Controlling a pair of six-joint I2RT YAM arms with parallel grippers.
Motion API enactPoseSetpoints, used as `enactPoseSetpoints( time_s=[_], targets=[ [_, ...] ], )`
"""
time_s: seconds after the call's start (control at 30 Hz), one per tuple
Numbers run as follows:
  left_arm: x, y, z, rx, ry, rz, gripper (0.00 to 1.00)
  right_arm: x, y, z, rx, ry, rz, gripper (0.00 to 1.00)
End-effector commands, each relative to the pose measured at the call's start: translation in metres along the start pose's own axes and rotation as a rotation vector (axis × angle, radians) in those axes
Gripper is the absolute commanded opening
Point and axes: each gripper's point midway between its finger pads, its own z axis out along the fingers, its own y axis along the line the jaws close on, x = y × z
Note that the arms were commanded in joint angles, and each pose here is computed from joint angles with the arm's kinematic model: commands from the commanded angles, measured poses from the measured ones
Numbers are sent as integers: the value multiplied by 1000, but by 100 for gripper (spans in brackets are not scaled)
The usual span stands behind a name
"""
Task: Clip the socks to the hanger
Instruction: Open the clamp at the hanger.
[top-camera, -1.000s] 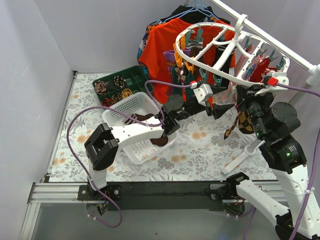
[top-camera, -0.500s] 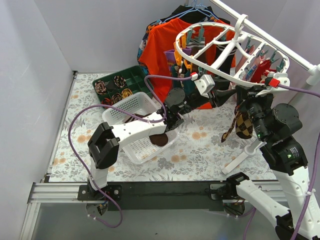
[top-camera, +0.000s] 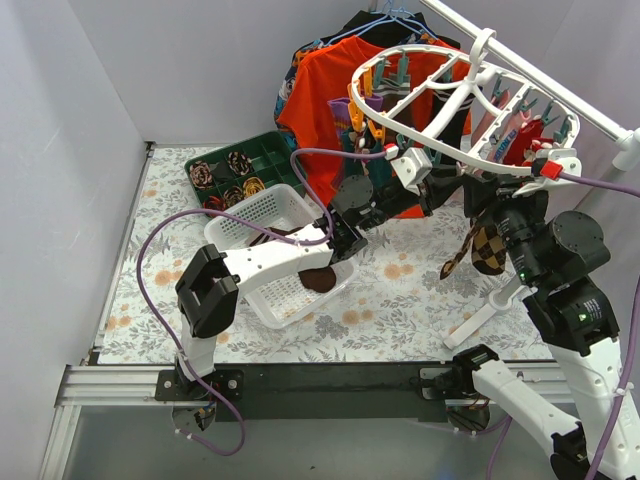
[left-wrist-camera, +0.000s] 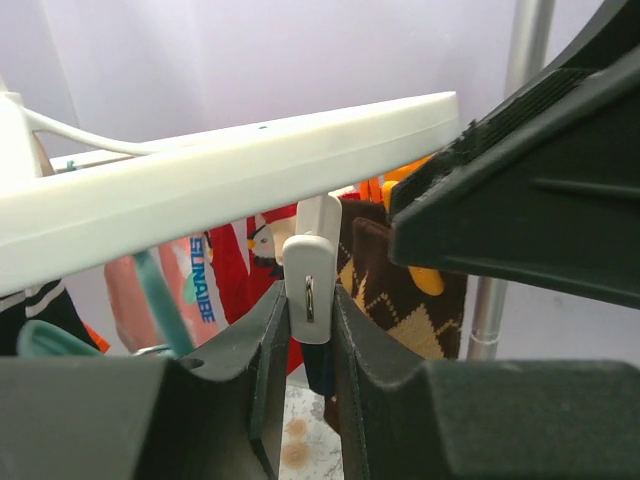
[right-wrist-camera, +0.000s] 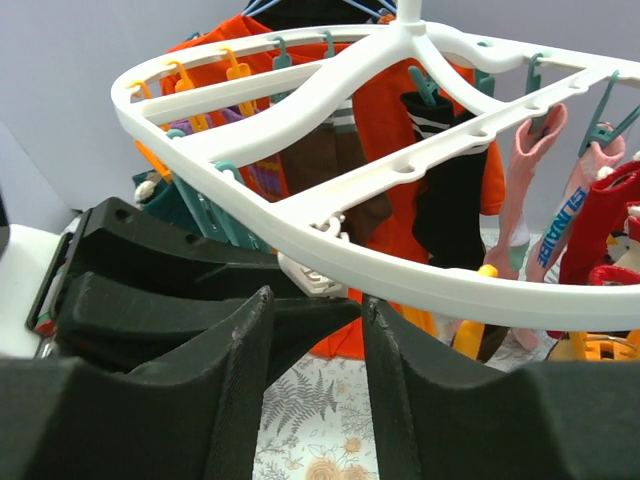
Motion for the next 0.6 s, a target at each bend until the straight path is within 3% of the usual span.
enactPoseSetpoints(
  time_s=[0.0,0.2,0.57],
  targets=[
    [-25,6,1,-41,-19,11,0,-28,13,-6,-74,-73,-5,52],
    [-26,-1,0,-51,8,32,0,-19,14,1,-76,-48,-13,59],
    [-34,-16,-2,-35,3,75,0,-14,-1,9,19,-41,-15,58]
  ],
)
